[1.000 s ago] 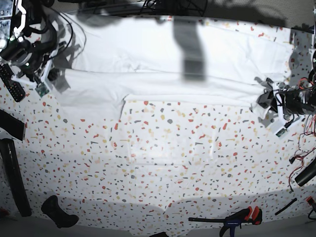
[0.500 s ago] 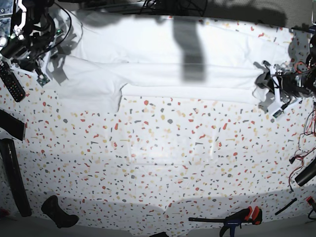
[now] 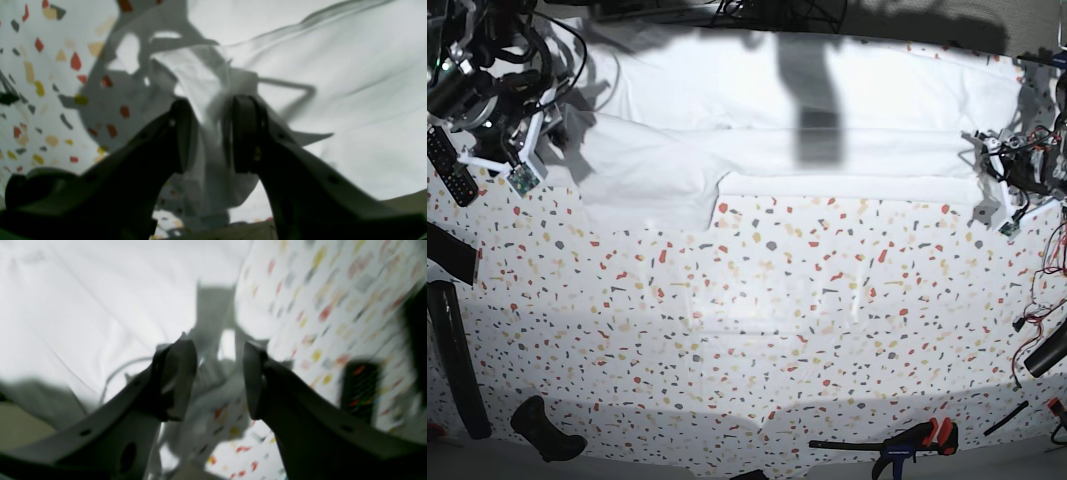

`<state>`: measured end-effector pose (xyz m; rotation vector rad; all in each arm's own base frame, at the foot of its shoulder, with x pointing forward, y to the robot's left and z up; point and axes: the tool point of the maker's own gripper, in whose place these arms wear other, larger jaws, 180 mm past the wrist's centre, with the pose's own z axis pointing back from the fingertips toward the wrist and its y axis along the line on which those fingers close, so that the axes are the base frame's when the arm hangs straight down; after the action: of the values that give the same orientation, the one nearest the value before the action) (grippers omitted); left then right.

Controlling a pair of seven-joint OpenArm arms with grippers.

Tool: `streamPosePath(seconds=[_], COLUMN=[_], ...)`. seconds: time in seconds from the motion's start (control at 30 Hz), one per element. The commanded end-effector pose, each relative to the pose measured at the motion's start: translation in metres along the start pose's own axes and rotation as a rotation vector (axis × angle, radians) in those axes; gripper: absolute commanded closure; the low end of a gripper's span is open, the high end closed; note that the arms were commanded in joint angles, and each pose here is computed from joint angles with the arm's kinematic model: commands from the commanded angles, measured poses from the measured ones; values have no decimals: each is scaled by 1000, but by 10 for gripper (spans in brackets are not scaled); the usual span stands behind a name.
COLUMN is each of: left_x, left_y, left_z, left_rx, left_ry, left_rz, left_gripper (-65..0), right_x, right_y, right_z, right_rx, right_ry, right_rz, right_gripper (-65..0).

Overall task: Fold the T-shirt properly
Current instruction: 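Lower the fold onto the shirt and release with both grippers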

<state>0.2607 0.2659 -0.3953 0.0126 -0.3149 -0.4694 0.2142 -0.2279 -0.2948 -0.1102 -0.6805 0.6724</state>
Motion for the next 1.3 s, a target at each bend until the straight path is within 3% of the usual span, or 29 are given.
streamPosePath(seconds=[0.0,0.13,0.23,0.37,0.6,0.77,0.9,1.17,1.27], left_x=[10,14,14,14,19,29,23,18,24], left_y=[11,11,11,11,12,17,51,126,131], left_z=[9,9,9,9,10,12,17,65,81], left_rx=[29,29,30,30,32,58,242,738,813], left_ry=[-35,-55,-55,-55,-77,-125,-83,-67,-80], left_rz=[-5,-5,-3,-2,-3,7,47,95,83], left_gripper=[-201,-201,-201,-201,-203,-203,-203,-203,-203], right_x=[23,67,68,46,-21,-40,-39,-34,-33], right_y=[-1,18,25,30,25,21,17,13,13], right_z=[9,25,21,-2,-56,-87,-95,-96,-96], right_rx=[-9,74,96,110,80,103,98,92,93], right_ry=[-87,-293,-317,-275,-111,-49,-30,-44,-44], right_rz=[33,-15,-84,-224,-400,-472,-458,-456,-456], right_gripper=[-265,-265,-265,-265,-265,-265,-265,-265,-265])
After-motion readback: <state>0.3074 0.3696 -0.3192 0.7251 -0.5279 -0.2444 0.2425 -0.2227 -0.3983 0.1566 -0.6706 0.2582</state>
